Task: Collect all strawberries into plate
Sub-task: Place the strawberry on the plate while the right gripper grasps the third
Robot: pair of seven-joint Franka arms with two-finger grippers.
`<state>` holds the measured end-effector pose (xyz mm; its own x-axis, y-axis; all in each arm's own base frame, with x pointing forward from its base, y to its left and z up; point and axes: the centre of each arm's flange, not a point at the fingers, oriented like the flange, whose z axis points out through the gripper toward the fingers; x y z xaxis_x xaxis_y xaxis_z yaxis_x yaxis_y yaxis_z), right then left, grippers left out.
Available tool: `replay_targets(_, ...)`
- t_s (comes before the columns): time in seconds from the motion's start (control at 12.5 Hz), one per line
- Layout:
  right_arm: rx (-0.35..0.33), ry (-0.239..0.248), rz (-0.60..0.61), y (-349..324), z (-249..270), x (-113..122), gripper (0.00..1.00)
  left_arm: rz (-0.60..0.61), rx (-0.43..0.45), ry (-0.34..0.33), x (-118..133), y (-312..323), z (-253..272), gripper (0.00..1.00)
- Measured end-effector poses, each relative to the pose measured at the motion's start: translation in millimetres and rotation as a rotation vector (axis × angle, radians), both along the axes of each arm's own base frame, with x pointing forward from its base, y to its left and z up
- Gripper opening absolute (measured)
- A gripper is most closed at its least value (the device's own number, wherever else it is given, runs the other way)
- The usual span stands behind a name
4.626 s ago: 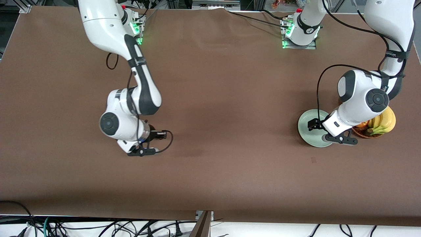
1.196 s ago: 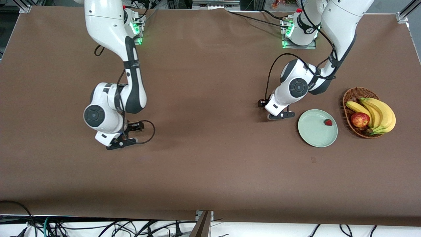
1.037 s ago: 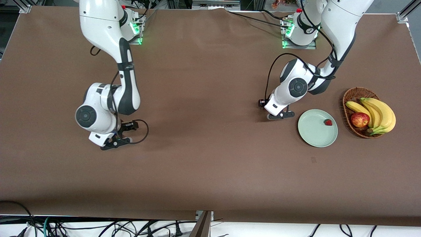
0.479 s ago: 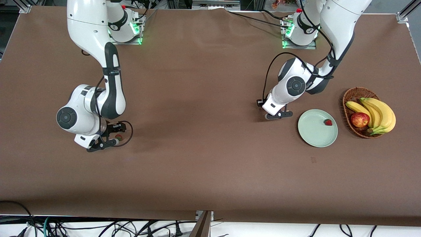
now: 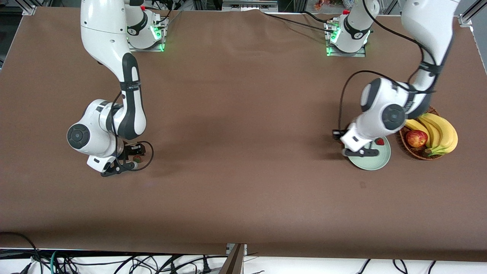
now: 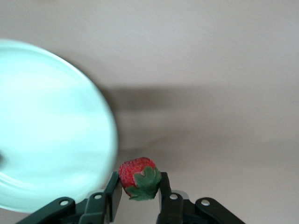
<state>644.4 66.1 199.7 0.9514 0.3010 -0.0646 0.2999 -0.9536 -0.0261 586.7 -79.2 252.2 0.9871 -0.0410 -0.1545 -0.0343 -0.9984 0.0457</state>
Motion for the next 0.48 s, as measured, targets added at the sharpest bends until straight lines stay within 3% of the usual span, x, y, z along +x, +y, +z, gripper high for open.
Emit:
replay_targets(0.32,-0.003,-0.010,0.000,3,-10,0,0.63,-0.087,0.006,0.001,5,82,-11,0.37)
replay_targets(0.48,-0.002,-0.012,0.001,3,-11,0,0.45,-0.101,0.005,0.002,4,102,-20,0.37)
